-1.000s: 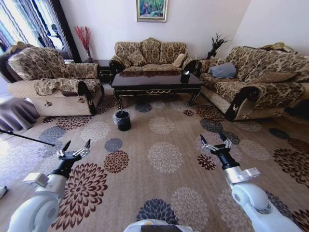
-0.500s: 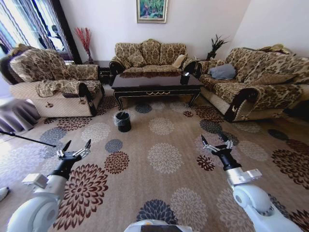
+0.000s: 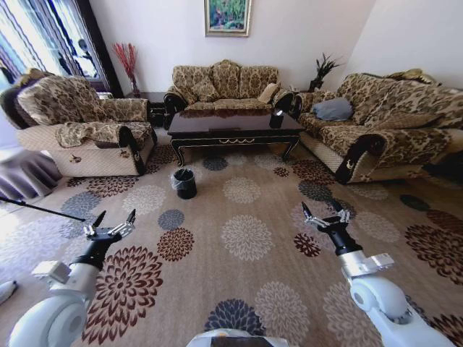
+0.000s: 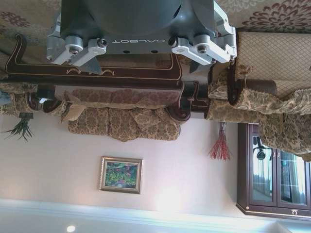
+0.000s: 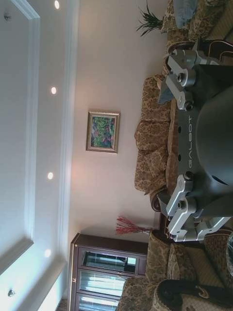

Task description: Move to the front of the table and pick up the trash from the floor, then place it into the trash bin.

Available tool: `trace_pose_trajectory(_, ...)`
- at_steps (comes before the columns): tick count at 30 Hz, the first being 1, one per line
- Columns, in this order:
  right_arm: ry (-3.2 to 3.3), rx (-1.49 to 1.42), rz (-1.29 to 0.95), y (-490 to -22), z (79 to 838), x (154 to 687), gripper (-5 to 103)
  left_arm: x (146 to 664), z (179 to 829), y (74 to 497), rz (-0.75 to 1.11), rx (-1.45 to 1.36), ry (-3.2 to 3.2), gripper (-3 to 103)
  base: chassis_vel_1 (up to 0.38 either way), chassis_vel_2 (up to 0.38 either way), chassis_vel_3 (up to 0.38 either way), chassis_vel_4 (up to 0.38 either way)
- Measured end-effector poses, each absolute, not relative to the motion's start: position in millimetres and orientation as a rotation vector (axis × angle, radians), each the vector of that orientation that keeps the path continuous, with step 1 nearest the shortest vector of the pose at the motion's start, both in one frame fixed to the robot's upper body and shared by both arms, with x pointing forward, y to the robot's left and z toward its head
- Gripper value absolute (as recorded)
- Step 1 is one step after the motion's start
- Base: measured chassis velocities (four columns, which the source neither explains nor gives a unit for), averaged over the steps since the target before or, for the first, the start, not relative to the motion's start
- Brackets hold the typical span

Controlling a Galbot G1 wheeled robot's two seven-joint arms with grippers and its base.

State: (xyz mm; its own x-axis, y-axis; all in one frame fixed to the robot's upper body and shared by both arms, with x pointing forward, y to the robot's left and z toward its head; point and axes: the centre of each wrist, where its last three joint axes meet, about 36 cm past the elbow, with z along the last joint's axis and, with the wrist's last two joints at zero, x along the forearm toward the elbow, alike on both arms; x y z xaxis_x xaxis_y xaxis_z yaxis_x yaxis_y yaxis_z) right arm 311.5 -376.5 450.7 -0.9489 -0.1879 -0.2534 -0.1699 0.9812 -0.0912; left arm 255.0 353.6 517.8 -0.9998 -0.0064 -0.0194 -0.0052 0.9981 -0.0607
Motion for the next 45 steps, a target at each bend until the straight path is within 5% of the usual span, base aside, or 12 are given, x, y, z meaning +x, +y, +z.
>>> trace_pose_trajectory(45, 2.866, -0.282, -0.099, -376.4, 447.1, 314.3, 100, 258.7, 518.0, 355.8, -0.106, -0.005, 3.116, 100, 0.0, 0.0, 0.0, 0.0)
